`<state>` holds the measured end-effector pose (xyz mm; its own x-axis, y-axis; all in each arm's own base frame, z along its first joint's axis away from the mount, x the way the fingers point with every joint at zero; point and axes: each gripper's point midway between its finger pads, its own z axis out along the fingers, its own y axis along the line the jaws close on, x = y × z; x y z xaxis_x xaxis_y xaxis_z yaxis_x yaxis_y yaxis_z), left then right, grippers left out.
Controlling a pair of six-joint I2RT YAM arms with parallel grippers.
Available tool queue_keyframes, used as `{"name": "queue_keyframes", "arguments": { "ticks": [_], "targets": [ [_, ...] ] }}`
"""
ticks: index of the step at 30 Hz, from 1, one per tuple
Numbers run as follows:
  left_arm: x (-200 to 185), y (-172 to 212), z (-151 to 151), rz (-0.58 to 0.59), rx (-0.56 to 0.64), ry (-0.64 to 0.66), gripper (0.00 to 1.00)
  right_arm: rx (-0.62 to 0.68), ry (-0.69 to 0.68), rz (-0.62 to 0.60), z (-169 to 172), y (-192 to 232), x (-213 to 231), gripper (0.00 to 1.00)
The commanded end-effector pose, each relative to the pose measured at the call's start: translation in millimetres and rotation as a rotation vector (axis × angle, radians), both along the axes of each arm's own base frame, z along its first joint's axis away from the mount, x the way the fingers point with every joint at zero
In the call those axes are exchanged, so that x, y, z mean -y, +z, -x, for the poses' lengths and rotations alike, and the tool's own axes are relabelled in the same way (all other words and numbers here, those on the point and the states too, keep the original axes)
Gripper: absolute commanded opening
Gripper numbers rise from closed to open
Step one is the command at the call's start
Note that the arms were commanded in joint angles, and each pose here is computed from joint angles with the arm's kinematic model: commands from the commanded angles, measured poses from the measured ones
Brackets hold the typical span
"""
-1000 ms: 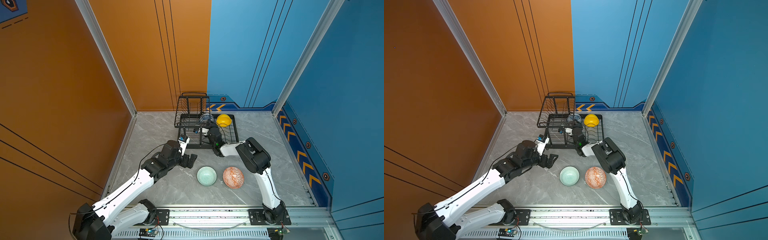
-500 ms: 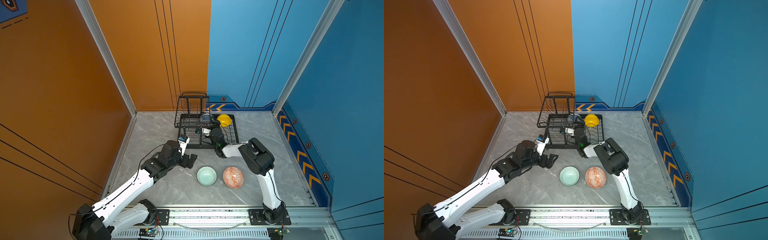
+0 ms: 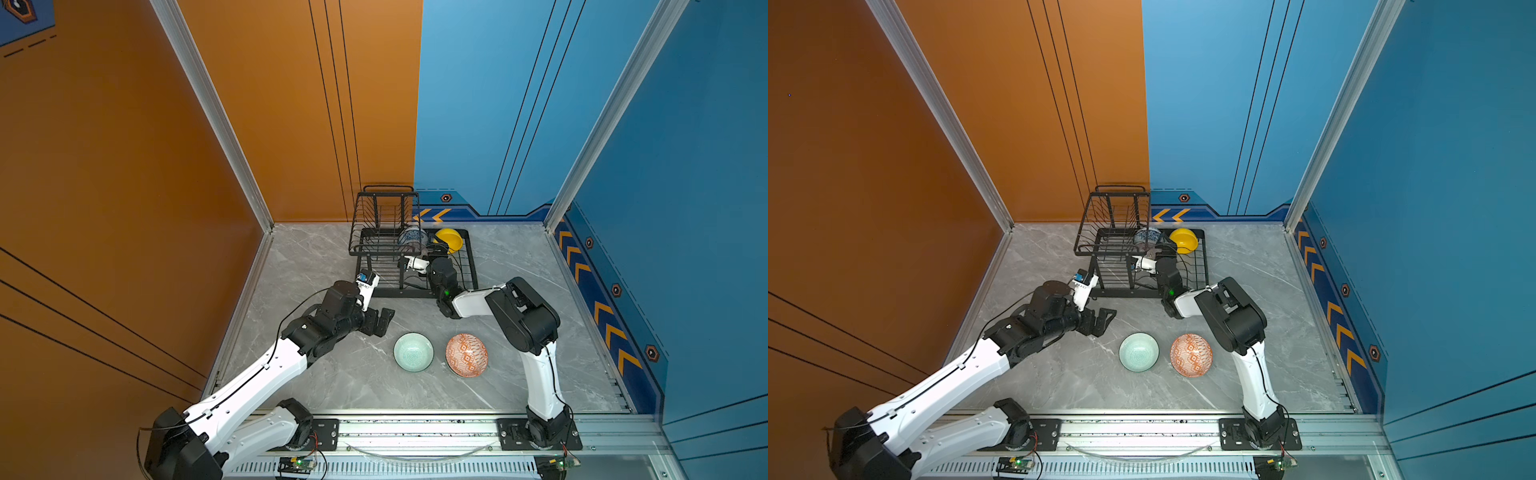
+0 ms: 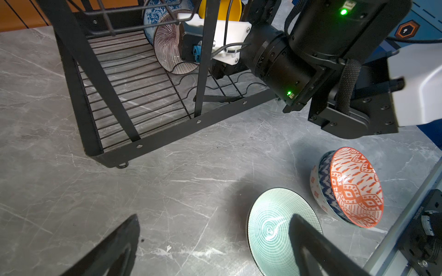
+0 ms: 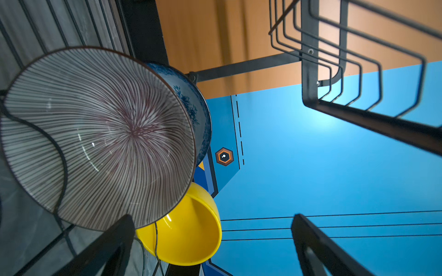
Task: Load the bowls into the dish rack
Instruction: 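Lower the pink striped bowl upright beside the blue floral bowl with right gripper, then open the right gripper and withdraw it out of the rack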
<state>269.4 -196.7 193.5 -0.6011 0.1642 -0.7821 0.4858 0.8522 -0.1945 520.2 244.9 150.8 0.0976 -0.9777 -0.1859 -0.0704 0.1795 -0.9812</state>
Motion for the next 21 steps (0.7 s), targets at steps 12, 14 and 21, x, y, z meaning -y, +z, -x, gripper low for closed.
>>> {"name": "queue_keyframes", "arguments": {
  "ticks": [12, 14, 21],
  "targets": [
    [-9, -8, 2, 0.008, -0.013, 0.035, 0.98, 0.090, -0.099, -0.121, 27, 42, 43, 1.00],
    [-10, -9, 1, 0.006, -0.011, 0.044, 0.98, 0.084, -0.110, -0.140, 31, 42, 49, 1.00],
    [-14, -9, 1, 0.000, -0.004, 0.057, 0.98, 0.059, -0.154, -0.280, 49, 45, 71, 1.00]
  ]
}}
